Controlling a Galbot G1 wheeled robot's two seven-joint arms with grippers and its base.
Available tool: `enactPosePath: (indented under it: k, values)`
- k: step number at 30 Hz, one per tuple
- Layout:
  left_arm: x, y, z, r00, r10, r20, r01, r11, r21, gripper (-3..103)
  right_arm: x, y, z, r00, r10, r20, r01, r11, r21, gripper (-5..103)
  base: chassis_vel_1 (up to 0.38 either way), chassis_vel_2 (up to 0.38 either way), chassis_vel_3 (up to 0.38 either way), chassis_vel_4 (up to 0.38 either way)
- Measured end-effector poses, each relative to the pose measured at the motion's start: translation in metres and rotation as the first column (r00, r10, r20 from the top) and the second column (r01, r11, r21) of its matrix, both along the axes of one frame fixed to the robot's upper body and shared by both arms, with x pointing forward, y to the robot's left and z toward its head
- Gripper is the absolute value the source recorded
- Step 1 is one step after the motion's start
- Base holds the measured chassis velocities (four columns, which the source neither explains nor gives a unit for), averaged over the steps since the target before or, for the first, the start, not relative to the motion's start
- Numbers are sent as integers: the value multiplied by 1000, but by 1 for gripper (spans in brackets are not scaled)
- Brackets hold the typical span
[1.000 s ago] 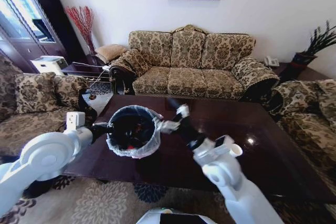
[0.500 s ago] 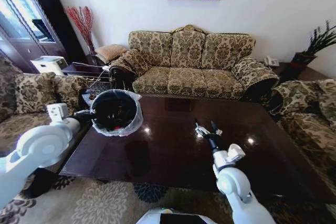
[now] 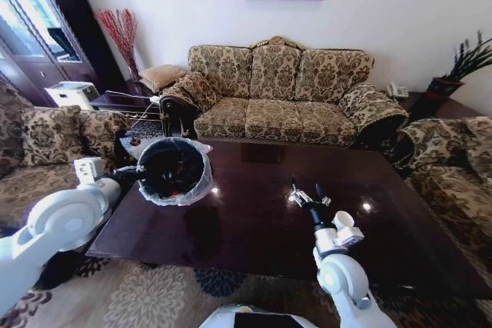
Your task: Move to the front of the table and place the trash on the table into the trash bin.
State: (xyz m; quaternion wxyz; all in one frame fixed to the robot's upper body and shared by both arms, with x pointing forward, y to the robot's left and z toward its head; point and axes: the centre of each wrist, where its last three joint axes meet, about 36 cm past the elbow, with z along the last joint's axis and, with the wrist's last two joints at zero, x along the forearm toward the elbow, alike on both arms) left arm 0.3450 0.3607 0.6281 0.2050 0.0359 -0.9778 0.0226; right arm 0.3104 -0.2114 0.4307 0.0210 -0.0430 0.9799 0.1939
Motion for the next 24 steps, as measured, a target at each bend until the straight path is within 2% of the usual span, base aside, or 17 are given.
enactPosePath:
  k: [8,13,19,24]
  values:
    - [3,1,5,1000,-3,7,3,1000,5,0,-2,13,-2,1000,-13,12,13,999,38,100,-155,-171,177,164]
    - [3,0,7,1000,-8,9,8,1000,5,0,-6,9,-3,1000,-24,-8,24,1000,14,100,-274,-277,274,274]
    - [3,0,6,1000,-6,7,6,1000,4,0,-9,11,-3,998,-61,23,61,998,-14,100,-270,-300,289,299]
    - [4,0,6,1000,-9,5,9,1000,3,0,-5,12,-7,996,-80,45,81,996,-33,100,-89,-201,57,198]
